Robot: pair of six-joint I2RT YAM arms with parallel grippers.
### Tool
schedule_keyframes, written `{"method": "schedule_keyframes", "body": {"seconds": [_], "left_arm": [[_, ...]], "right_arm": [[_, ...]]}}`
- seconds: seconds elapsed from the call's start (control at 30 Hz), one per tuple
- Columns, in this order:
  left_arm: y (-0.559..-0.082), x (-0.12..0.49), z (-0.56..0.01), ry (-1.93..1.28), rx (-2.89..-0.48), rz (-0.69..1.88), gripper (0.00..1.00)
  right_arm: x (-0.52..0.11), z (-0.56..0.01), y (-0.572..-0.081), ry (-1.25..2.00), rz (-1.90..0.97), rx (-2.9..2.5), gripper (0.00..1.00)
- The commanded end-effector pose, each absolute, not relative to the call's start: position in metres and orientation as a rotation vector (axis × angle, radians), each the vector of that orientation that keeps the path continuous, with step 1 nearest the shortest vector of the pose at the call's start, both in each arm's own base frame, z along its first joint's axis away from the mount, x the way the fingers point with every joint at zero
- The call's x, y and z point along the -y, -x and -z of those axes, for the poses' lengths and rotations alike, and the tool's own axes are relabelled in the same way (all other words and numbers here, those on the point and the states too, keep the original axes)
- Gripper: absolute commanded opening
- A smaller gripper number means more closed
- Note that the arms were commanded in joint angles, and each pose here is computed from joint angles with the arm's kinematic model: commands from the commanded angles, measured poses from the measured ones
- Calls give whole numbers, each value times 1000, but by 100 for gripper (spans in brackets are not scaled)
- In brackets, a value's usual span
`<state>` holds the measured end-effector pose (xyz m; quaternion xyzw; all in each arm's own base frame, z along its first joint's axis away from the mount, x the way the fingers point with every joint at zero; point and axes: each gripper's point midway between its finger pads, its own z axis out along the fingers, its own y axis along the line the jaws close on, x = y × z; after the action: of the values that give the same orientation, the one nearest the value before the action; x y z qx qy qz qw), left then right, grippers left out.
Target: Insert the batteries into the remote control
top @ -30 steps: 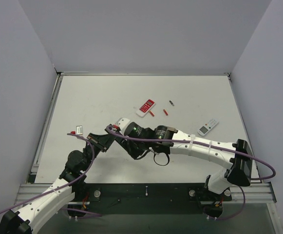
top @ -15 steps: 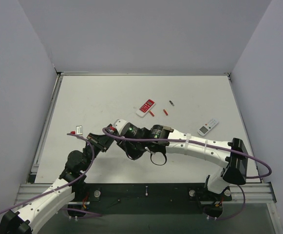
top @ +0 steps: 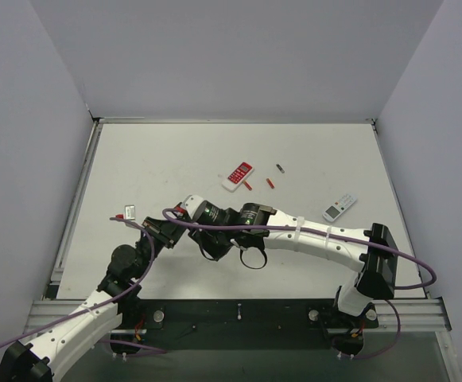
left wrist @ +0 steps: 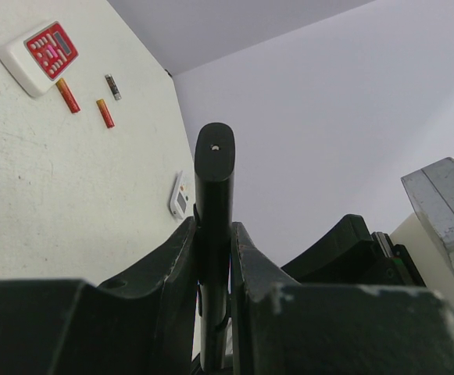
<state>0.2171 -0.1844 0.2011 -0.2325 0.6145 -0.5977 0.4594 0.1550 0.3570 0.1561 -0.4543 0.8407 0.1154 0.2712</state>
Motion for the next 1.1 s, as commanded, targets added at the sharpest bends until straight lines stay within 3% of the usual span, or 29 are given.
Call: {"method": "schedule_keyframes", "body": {"seconds": [0.0, 1.07], "left_arm": [[-204, 178, -180, 615, -1458, 1564, 0], [-192, 190, -207, 481, -1420, 1630, 0]], "right_arm": [[-365, -153, -150, 1240, -313, -2285, 10], [-376, -157, -168, 1287, -296, -2313, 12]]}}
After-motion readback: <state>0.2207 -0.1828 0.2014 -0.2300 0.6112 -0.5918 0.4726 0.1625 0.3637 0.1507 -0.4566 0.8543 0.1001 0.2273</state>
